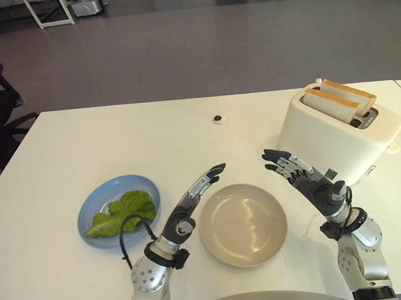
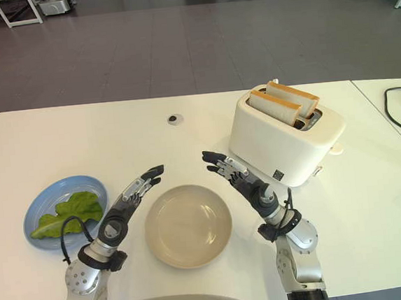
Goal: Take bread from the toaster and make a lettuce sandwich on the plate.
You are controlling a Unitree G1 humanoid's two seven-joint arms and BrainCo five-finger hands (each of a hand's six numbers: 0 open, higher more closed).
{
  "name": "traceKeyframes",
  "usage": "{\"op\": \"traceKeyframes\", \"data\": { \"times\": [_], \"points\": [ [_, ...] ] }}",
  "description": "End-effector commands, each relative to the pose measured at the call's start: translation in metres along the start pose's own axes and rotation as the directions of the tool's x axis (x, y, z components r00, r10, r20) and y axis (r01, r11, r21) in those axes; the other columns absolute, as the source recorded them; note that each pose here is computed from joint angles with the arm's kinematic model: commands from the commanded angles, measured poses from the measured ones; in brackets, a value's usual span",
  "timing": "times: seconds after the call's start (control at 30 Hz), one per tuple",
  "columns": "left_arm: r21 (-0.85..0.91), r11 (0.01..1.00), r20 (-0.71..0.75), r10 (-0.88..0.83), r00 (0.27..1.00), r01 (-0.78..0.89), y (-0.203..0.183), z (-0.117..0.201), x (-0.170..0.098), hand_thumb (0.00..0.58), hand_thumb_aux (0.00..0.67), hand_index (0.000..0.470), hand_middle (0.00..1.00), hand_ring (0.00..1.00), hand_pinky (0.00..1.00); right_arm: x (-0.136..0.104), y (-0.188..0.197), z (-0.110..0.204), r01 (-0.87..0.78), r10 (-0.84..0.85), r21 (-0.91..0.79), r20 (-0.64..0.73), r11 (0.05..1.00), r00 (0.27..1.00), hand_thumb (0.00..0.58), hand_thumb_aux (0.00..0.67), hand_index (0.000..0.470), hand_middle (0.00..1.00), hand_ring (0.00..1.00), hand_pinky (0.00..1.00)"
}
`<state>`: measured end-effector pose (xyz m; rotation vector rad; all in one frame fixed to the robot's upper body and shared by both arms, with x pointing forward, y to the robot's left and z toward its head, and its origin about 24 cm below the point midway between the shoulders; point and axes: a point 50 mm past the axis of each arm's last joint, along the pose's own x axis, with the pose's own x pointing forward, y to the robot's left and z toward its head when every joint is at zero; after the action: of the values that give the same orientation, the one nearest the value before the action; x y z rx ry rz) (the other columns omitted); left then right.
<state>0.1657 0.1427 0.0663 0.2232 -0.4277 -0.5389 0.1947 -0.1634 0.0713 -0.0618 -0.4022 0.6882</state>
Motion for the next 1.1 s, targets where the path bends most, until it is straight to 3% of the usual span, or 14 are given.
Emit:
{"op": "traceKeyframes", "data": {
  "times": [0.03, 0.33, 0.43, 0.5, 0.6, 0.67, 0.7, 0.87, 0.9, 0.93, 0.97, 1.1],
  "points": [
    [0.116, 0.993, -0.048, 0.019, 0.999, -0.014, 0.019, -0.008, -0.009, 0.0, 0.0, 0.0, 0.0, 0.0, 0.0, 0.001, -0.002, -0.004, -0.014, 0.012, -0.109, -0.017, 0.994, 1.0, 0.0, 0.0, 0.0, 0.0, 0.0, 0.0],
    [0.113, 0.992, -0.024, 0.055, 0.998, -0.052, 0.019, -0.009, -0.007, 0.0, 0.0, 0.0, 0.0, 0.0, 0.0, 0.003, -0.006, -0.009, -0.017, 0.013, -0.21, -0.02, 0.978, 1.0, 0.0, 0.0, 0.0, 0.0, 0.0, 0.0],
    [0.101, 0.993, -0.02, 0.061, 0.998, -0.059, 0.017, -0.009, -0.006, 0.0, 0.0, 0.0, 0.0, 0.0, 0.0, 0.016, -0.043, 0.037, 0.091, -0.046, -0.382, 0.124, 0.919, 0.991, 0.0, 0.0, 0.0, 0.0, 0.0, 0.0],
    [0.106, 0.993, -0.029, 0.048, 0.998, -0.045, 0.013, -0.012, -0.004, 0.0, 0.0, 0.0, 0.0, 0.0, 0.0, 0.024, -0.083, 0.071, 0.157, -0.082, -0.547, 0.158, 0.822, 0.984, 0.0, 0.0, 0.0, 0.0, 0.0, 0.0],
    [0.105, 0.994, -0.031, 0.025, 0.999, -0.021, 0.005, -0.013, 0.0, 0.0, 0.0, 0.0, 0.0, 0.0, 0.0, 0.022, -0.171, 0.1, 0.159, -0.289, -0.839, 0.002, 0.52, 0.957, 0.0, 0.0, 0.0, 0.0, 0.0, 0.0],
    [0.104, 0.994, -0.029, 0.017, 0.999, -0.014, 0.002, -0.014, 0.002, 0.0, 0.0, 0.0, 0.0, 0.0, 0.0, 0.012, -0.202, 0.097, 0.063, -0.406, -0.913, -0.117, 0.404, 0.906, 0.0, 0.0, 0.0, 0.0, 0.0, 0.0],
    [0.104, 0.994, -0.029, 0.016, 0.999, -0.013, 0.001, -0.014, 0.003, 0.0, 0.0, 0.0, 0.0, 0.0, 0.0, 0.007, -0.213, 0.092, 0.018, -0.453, -0.928, -0.164, 0.371, 0.877, 0.0, 0.0, 0.0, 0.0, 0.0, 0.0],
    [0.101, 0.995, -0.023, 0.02, 1.0, -0.018, 0.0, -0.014, 0.005, 0.0, 0.0, 0.0, 0.0, 0.0, 0.0, -0.017, -0.234, 0.054, -0.077, -0.572, -0.907, -0.324, 0.413, 0.753, 0.0, 0.0, 0.0, 0.0, 0.0, 0.0],
    [0.101, 0.995, -0.023, 0.02, 1.0, -0.018, -0.001, -0.014, 0.005, 0.0, 0.0, 0.0, 0.0, 0.0, 0.0, -0.017, -0.232, 0.048, -0.082, -0.568, -0.902, -0.335, 0.424, 0.751, 0.331, 0.231, 0.162, 0.0, 0.0, 0.0],
    [0.101, 0.995, -0.023, 0.021, 1.0, -0.019, -0.001, -0.014, 0.005, 0.0, 0.0, 0.0, 0.0, 0.0, 0.0, -0.016, -0.23, 0.043, -0.086, -0.558, -0.895, -0.345, 0.437, 0.755, 0.466, 0.373, 0.262, 0.0, 0.0, 0.0],
    [0.101, 0.995, -0.023, 0.022, 1.0, -0.019, -0.001, -0.014, 0.005, 0.0, 0.0, 0.0, 0.0, 0.0, 0.0, -0.015, -0.227, 0.038, -0.091, -0.544, -0.889, -0.352, 0.448, 0.762, 0.52, 0.455, 0.319, 0.0, 0.0, 0.0],
    [0.104, 0.994, -0.024, 0.02, 1.0, -0.017, -0.002, -0.014, 0.005, 0.0, 0.0, 0.0, 0.0, 0.0, 0.0, -0.012, -0.222, 0.031, -0.095, -0.511, -0.875, -0.361, 0.474, 0.78, 0.52, 0.455, 0.319, 0.0, 0.0, 0.0]
  ]
}}
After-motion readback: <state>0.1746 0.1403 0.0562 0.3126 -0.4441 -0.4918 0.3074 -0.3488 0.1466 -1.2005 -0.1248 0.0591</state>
